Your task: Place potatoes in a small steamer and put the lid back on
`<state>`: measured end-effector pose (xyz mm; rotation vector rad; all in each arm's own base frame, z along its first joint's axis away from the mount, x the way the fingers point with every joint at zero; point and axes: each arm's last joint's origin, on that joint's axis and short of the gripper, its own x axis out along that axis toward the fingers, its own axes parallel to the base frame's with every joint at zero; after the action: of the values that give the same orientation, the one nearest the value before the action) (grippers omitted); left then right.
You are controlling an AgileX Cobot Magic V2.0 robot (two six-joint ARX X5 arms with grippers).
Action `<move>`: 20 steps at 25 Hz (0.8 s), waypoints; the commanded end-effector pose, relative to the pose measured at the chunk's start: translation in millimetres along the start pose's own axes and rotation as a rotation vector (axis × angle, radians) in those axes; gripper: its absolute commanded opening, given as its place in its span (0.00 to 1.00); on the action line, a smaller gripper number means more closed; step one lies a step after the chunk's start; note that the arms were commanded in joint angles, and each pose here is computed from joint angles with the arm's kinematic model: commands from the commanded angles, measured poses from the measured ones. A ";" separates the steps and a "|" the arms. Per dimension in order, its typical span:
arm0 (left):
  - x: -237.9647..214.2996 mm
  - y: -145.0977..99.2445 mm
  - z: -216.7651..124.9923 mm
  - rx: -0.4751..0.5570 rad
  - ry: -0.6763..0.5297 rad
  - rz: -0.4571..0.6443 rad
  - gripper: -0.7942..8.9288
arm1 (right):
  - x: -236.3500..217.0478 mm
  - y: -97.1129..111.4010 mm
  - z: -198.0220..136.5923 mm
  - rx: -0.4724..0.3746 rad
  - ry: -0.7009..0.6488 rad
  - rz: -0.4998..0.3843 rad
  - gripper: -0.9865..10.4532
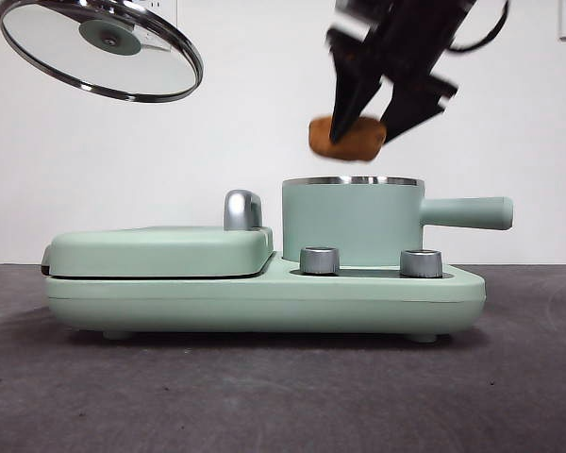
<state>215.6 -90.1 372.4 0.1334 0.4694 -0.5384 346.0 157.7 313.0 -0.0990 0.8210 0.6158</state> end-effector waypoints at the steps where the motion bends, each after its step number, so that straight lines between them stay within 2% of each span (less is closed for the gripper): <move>1: -3.8 -0.4 6.7 -0.001 -0.043 0.004 0.10 | 18.9 -3.3 5.7 -0.009 0.017 -0.006 0.32; 10: -3.8 -0.4 6.7 -0.001 -0.043 0.004 0.10 | 62.2 -15.4 -4.6 -0.026 0.094 -0.075 0.32; 13: -3.8 -0.4 6.7 -0.001 -0.043 0.004 0.10 | 63.9 -15.8 -4.9 -0.026 0.095 -0.076 0.32; 16: -3.8 -0.4 6.7 -0.001 -0.043 0.004 0.10 | 64.4 -16.2 -3.7 -0.028 0.082 -0.077 0.39; 20: -3.8 -0.4 6.7 -0.001 -0.043 0.004 0.10 | 57.3 -13.9 0.1 -0.029 0.057 -0.070 0.40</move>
<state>215.6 -90.1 372.4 0.1334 0.4694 -0.5384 379.9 170.1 264.6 -0.1670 0.8911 0.5512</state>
